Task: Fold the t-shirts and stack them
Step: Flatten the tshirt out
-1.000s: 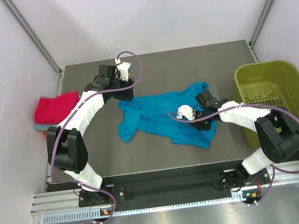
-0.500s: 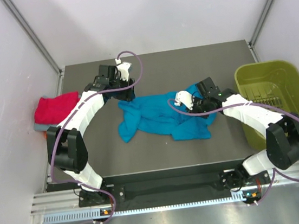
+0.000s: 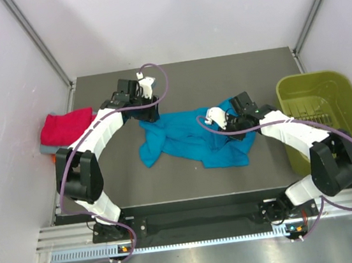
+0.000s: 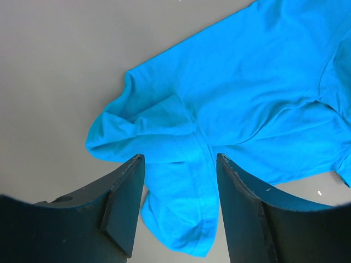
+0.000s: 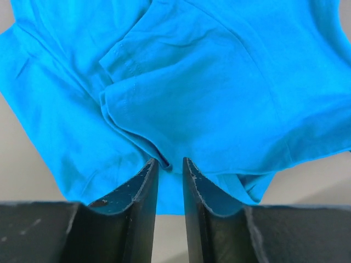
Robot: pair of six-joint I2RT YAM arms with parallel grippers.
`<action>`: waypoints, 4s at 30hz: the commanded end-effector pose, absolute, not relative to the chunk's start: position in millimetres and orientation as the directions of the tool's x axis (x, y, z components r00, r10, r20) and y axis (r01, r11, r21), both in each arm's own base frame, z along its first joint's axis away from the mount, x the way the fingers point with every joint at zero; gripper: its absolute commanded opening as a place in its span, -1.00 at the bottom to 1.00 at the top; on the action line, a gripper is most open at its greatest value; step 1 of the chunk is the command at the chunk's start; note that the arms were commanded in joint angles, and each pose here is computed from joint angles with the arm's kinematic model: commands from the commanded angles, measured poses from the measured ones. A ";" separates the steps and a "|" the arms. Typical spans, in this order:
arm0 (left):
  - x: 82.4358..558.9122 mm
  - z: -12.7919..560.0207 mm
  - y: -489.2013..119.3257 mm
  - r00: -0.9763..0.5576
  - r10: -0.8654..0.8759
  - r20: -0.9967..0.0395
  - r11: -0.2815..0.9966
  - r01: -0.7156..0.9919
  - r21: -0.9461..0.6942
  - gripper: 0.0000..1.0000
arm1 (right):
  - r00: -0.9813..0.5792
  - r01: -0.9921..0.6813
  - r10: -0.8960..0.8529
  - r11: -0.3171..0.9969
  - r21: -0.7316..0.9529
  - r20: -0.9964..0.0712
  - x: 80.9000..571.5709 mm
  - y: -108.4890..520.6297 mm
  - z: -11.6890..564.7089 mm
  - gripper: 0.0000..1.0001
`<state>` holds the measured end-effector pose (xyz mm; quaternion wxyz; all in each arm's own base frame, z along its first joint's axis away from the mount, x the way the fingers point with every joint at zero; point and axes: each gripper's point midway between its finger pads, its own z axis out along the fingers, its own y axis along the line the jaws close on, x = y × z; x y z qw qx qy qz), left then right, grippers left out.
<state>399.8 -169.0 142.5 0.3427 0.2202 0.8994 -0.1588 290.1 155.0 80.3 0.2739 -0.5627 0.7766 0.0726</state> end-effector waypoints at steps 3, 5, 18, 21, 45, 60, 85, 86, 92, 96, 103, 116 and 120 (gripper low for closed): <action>404.0 167.1 -175.0 -0.620 0.258 -0.741 0.842 0.521 -0.143 0.19 | -0.198 -0.911 -0.823 0.354 -0.209 -0.532 299.4 166.6 79.8 -0.58; 404.4 167.1 -175.1 -0.620 0.258 -0.741 0.842 0.521 -0.143 0.19 | -0.196 -0.914 -0.821 0.351 -0.203 -0.537 300.2 168.8 80.5 -0.83; 396.7 163.7 -176.5 -0.621 0.282 -0.732 0.823 0.548 -0.149 0.22 | -0.148 -0.817 -0.758 0.456 -0.354 -0.636 345.8 168.2 178.9 -1.00; 380.7 137.2 -176.9 -0.691 0.304 -0.656 0.818 0.542 -0.193 0.22 | -0.103 -0.770 -0.734 0.486 -0.413 -0.672 359.8 165.2 221.3 -1.00; 437.9 63.8 -181.8 -0.779 0.343 -0.524 0.876 0.467 -0.121 -0.22 | -0.106 -0.705 -0.652 0.581 -0.406 -0.751 387.0 161.2 255.9 -1.00; 423.7 91.4 -192.1 -0.737 0.367 -0.568 0.844 0.521 -0.130 -0.06 | -0.131 -0.693 -0.639 0.605 -0.391 -0.758 392.0 155.8 251.1 -1.00; 455.7 73.1 -181.8 -0.749 0.458 -0.479 0.878 0.466 0.111 -0.79 | -0.154 -0.681 -0.615 0.634 -0.368 -0.773 395.5 147.1 244.3 -1.00; 454.6 74.3 -180.8 -0.750 0.455 -0.480 0.880 0.462 0.112 -0.97 | -0.158 -0.682 -0.613 0.635 -0.364 -0.774 395.7 147.5 243.0 -1.00; 450.0 107.6 -169.3 -0.736 0.443 -0.512 0.887 0.443 0.130 -1.00 | -0.155 -0.677 -0.615 0.636 -0.370 -0.773 396.9 146.3 245.1 -1.00; 451.4 172.0 -155.7 -0.672 0.415 -0.614 0.892 0.435 0.127 -1.00 | -0.167 -0.644 -0.602 0.666 -0.376 -0.781 399.4 134.0 252.9 -1.00; 421.0 305.8 -127.9 -0.398 0.450 -0.800 0.848 0.471 0.242 -1.00 | -0.185 -0.505 -0.496 0.789 -0.350 -0.848 407.9 91.8 305.0 -1.00; 303.4 377.2 -96.7 -0.045 0.442 -0.896 0.799 0.474 0.370 -1.00 | -0.059 -0.468 -0.268 0.858 -0.211 -0.962 329.0 75.1 425.8 -1.00; 292.6 372.9 -97.7 -0.056 0.413 -0.909 0.807 0.485 0.337 -1.00 | -0.018 -0.472 -0.212 0.864 -0.178 -0.977 298.7 79.0 452.3 -1.00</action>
